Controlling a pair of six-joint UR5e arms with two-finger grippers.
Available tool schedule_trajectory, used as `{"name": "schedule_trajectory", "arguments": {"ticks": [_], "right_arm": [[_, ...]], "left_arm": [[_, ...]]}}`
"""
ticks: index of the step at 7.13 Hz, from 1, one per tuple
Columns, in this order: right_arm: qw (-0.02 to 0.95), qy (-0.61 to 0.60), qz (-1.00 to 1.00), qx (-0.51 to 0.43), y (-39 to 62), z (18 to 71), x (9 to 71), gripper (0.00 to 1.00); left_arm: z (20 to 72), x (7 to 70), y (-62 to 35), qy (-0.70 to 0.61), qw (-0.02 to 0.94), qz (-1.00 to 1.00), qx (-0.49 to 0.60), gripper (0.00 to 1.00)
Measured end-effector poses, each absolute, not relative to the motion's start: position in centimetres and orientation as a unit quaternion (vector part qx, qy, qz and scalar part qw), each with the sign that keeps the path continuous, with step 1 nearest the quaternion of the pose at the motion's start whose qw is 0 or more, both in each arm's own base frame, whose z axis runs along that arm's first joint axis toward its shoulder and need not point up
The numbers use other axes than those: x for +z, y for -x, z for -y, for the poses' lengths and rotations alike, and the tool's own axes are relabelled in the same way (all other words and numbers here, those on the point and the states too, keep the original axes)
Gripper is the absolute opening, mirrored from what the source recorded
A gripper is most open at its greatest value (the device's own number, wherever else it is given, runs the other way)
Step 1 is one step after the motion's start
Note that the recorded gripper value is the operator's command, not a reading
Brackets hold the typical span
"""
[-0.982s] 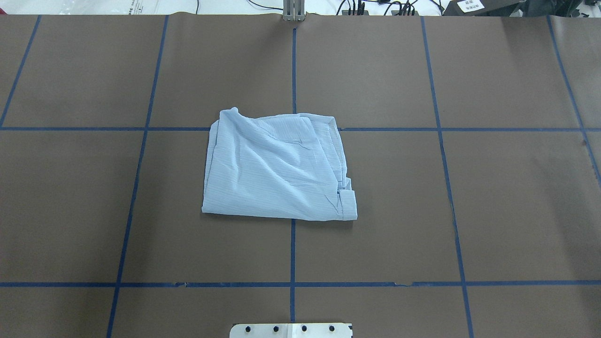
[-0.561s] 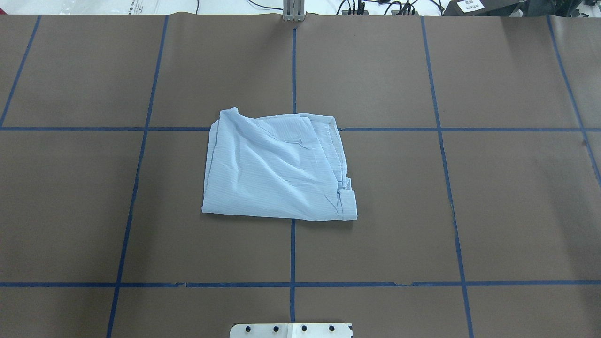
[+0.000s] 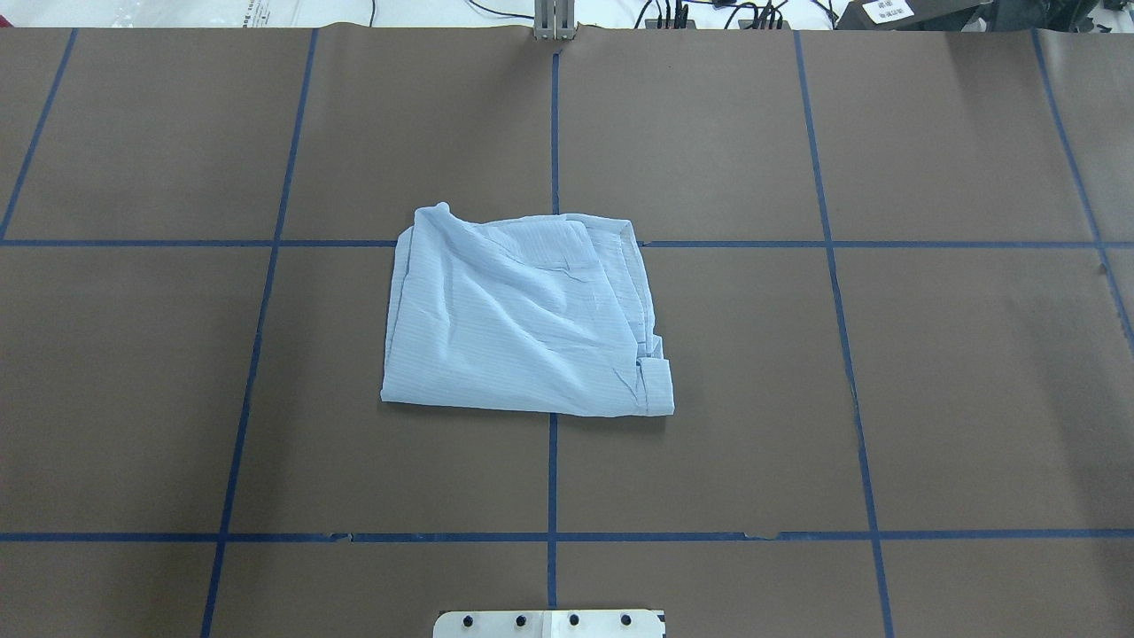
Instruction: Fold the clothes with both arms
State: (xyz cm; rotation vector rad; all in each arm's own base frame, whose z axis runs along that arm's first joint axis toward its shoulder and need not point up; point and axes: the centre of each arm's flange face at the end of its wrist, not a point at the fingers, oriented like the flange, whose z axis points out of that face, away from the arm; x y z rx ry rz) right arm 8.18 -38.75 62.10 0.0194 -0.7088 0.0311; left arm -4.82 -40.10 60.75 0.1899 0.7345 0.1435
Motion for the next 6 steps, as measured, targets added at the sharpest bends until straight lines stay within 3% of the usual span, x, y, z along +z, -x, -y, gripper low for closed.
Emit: {"name": "schedule_trajectory", "arguments": {"ticks": [6], "right_arm": [[0.938, -0.014, 0.347, 0.012, -8.13, 38.86, 62.3, 1.0]], "left_arm": [[39.78, 61.48, 4.85, -0.085, 0.928, -0.358, 0.067, 1.0]]}}
